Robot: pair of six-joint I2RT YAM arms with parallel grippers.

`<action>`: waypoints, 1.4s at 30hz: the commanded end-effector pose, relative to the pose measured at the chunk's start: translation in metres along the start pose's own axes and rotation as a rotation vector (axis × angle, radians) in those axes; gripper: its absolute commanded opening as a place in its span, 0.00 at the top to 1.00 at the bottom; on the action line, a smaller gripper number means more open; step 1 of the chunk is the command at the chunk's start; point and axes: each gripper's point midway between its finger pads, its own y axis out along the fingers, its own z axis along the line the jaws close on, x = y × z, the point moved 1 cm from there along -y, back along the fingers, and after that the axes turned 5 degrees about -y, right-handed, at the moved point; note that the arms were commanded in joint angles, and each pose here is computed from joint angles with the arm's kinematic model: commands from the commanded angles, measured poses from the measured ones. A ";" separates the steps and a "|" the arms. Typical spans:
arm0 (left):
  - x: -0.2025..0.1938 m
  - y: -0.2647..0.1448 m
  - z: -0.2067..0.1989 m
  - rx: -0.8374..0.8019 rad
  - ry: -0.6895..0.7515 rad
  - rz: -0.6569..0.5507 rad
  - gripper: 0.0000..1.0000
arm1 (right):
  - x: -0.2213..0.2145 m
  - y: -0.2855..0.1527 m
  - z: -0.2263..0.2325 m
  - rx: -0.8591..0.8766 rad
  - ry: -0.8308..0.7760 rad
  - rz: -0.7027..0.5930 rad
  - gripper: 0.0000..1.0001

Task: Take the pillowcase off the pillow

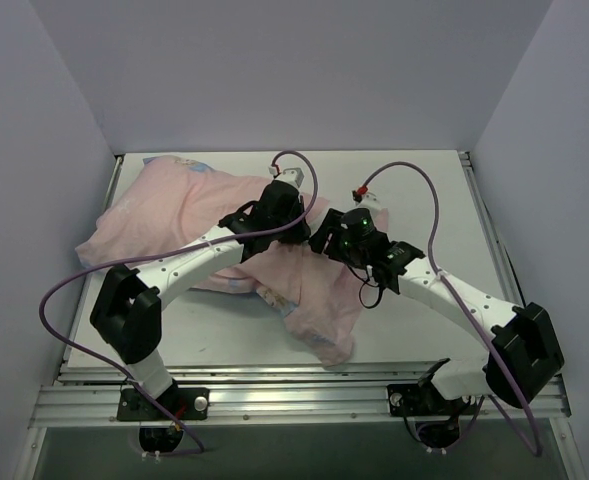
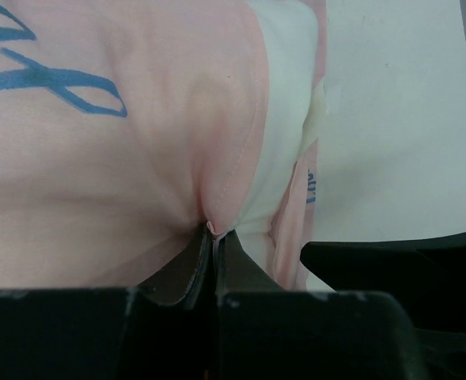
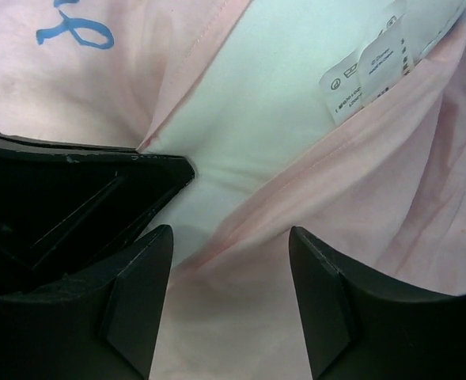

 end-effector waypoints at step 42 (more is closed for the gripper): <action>0.187 -0.089 0.001 -0.037 -0.429 -0.581 0.98 | -0.154 -0.049 -0.069 0.125 -0.204 0.457 1.00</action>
